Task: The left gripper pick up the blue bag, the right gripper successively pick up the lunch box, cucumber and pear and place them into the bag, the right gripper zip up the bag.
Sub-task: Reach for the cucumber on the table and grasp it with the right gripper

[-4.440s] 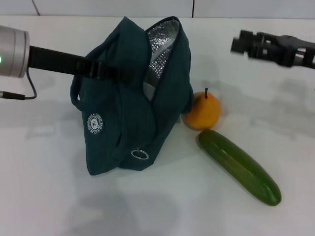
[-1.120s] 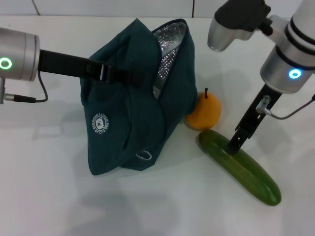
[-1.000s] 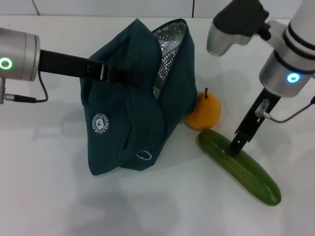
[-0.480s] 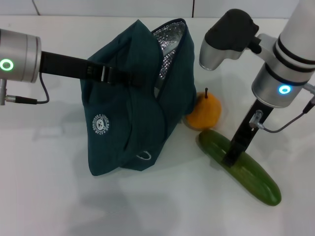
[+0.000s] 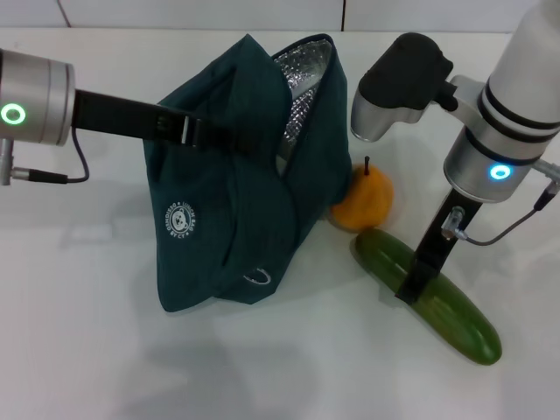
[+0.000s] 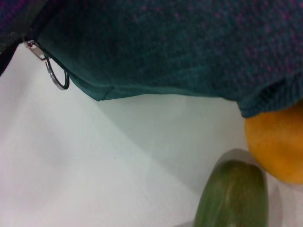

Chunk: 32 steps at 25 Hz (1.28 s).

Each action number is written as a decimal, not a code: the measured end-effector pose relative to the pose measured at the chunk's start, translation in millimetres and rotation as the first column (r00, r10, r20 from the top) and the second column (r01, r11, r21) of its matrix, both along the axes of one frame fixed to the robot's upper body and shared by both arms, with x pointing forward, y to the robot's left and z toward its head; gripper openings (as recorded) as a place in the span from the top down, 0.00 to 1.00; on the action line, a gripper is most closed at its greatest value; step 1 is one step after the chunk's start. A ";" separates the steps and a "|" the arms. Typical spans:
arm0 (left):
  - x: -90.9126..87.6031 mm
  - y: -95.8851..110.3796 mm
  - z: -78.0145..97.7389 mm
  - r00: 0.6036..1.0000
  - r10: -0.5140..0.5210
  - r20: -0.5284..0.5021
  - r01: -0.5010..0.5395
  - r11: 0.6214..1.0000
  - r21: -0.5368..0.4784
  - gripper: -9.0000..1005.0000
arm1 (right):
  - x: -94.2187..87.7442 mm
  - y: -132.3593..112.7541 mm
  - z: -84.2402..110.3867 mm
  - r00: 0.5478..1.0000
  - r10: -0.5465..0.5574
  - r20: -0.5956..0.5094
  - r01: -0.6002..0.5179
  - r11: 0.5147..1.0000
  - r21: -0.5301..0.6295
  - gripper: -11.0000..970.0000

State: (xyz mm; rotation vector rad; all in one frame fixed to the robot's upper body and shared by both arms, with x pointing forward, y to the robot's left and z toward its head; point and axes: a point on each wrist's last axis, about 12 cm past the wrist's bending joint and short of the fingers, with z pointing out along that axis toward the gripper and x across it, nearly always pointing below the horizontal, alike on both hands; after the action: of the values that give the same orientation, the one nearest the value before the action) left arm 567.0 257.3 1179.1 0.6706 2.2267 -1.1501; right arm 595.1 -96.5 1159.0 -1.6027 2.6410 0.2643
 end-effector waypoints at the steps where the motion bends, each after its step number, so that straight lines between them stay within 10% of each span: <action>1: 0.4 -0.5 0.0 1.000 -0.002 0.000 0.002 1.000 -0.001 0.95 | 0.0 0.1 -0.1 1.000 0.001 0.001 -0.001 1.000 -0.001 0.15; 22: 1.6 -3.2 0.0 1.000 -0.013 0.004 0.013 1.000 -0.004 0.95 | -2.5 2.1 -5.0 1.000 0.017 0.001 -0.017 1.000 -0.011 0.16; 32: 1.6 -3.2 -0.2 1.000 -0.014 0.006 0.014 1.000 -0.003 0.95 | -3.6 1.9 -5.4 1.000 0.018 -0.007 -0.019 1.000 -0.015 0.33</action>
State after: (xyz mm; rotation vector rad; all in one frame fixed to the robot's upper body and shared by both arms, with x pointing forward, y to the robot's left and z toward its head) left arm 568.6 254.1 1178.9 0.6882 2.2183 -1.1572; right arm 591.6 -94.6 1153.7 -1.6344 2.6407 0.2519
